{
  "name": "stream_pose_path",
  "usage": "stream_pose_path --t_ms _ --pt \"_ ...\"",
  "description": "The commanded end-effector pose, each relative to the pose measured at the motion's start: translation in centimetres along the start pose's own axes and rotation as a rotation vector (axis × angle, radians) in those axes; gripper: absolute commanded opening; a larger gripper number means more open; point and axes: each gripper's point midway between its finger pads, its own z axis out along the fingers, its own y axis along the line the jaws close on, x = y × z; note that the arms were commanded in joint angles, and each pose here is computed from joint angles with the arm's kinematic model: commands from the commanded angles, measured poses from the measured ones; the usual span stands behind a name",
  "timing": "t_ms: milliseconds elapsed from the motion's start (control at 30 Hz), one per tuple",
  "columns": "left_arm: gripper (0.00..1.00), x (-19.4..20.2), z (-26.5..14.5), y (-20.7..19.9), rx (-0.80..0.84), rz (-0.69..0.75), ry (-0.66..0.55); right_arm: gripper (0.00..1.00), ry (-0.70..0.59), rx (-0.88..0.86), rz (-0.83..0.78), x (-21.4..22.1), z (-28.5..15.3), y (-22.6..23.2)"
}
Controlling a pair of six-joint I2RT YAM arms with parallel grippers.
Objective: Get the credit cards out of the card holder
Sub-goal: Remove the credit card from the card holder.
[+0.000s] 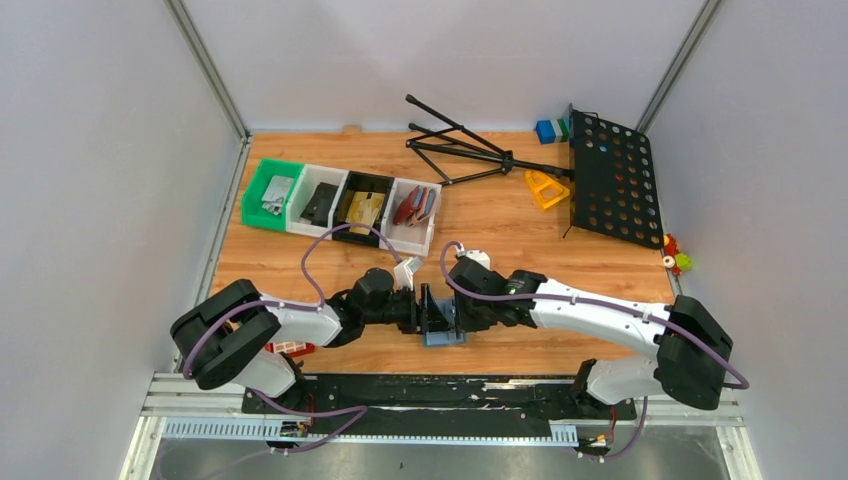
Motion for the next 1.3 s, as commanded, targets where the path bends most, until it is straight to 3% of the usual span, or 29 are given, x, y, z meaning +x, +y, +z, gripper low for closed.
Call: stream_pose_path --t_ms 0,267,533,633,733,833,900,1033,1133,1267 --pt "0.70 -1.1 0.0 -0.9 0.011 0.043 -0.046 0.00 -0.061 -0.018 0.034 -1.8 -0.6 2.3" --pt "0.72 -1.2 -0.2 -0.3 -0.026 0.016 -0.063 0.00 -0.074 -0.008 0.024 -1.6 -0.8 2.6" --pt "0.62 -0.9 -1.4 3.9 -0.287 0.002 -0.039 0.00 -0.110 0.083 0.035 -2.0 -1.7 0.6" --pt "0.60 -1.1 -1.4 2.9 -0.213 -0.002 -0.076 0.00 -0.107 0.151 0.021 -1.8 -1.8 -0.8" --pt "0.60 -1.2 -1.2 0.0 -0.030 0.009 -0.101 0.00 -0.092 0.199 0.007 -1.7 -1.4 -1.4" --pt "0.51 -1.4 -0.7 -1.9 0.083 0.004 -0.097 0.00 -0.052 0.261 -0.012 -1.5 -0.4 -1.4" --pt "0.42 -1.1 -0.2 -2.1 0.112 -0.024 -0.081 0.00 -0.041 0.274 -0.031 -1.5 0.4 -0.8" --pt "0.39 -0.8 -0.7 -0.5 0.091 -0.093 -0.130 0.00 -0.055 0.336 -0.044 -2.5 1.6 0.1" --pt "0.43 0.2 -1.2 1.7 -0.008 -0.096 -0.107 0.00 -0.029 0.422 -0.056 -2.8 2.6 0.2" --pt "0.62 0.1 -1.6 1.3 -0.012 -0.054 -0.100 0.00 0.020 0.391 -0.081 -1.8 4.0 1.8"
